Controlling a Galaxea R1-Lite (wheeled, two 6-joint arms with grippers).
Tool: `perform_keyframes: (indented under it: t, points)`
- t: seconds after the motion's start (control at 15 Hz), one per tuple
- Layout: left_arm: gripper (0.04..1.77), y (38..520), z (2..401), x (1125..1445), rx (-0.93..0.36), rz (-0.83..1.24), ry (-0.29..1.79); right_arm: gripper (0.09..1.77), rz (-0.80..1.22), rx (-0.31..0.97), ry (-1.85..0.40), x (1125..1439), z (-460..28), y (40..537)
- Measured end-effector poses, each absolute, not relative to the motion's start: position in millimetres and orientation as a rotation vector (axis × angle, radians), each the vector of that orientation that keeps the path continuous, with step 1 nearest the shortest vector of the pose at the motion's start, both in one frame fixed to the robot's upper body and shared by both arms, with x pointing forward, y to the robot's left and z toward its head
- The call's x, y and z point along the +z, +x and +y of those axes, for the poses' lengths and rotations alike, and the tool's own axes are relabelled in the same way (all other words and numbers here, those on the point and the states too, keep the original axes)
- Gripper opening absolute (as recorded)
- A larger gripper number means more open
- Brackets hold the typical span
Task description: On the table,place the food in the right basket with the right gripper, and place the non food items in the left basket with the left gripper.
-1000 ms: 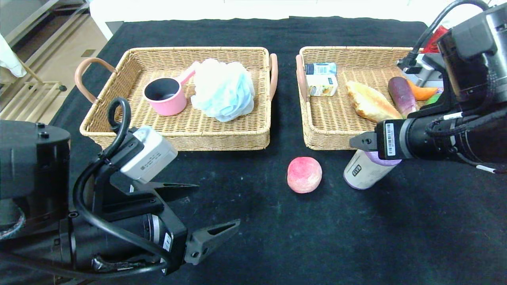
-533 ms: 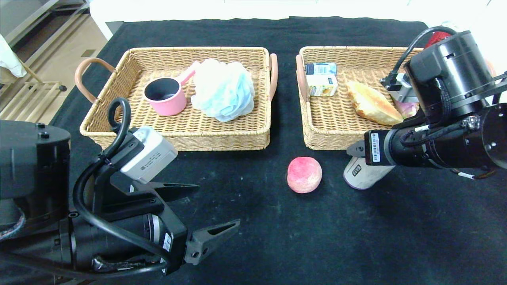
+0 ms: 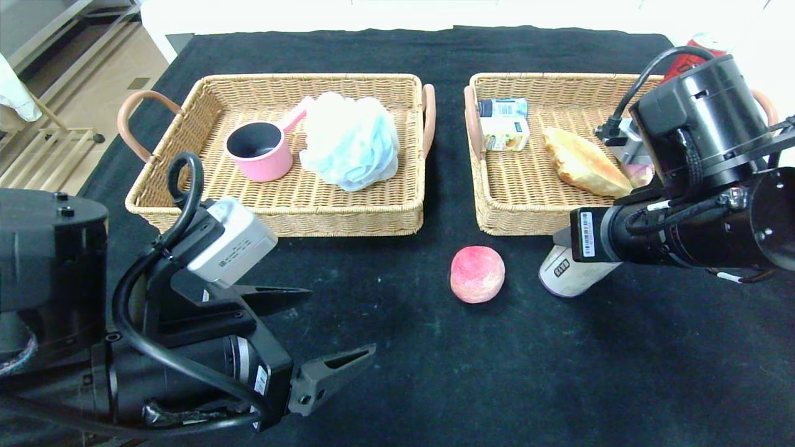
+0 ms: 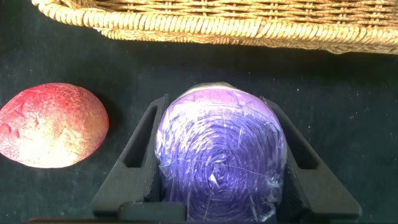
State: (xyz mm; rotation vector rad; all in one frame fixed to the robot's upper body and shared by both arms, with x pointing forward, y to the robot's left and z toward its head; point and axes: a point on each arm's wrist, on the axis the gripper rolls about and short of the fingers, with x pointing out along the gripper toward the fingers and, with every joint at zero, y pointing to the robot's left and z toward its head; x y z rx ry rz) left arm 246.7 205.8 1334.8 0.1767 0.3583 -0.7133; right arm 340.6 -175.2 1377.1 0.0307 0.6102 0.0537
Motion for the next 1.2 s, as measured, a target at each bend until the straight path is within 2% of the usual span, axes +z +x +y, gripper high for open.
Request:
perform_keyframes:
  t: [0.33,0.6,0.93,1.2]
  points:
    - [1.72,246,206,1335,-0.712,0.356,0.177,0.96,0.607,0.062,0.028,1380,-176,335]
    - [1.72,246,209,1340,-0.696,0.338,0.17,0.96,0.514,0.085,0.037,1405,-175,310]
    - [1.72,244,226,1357,-0.626,0.274,0.155,0.95,0.415,0.202,0.086,1439,-166,281]
    - [1.72,242,242,1374,-0.558,0.207,0.133,0.95,0.38,0.339,0.102,1447,-138,261]
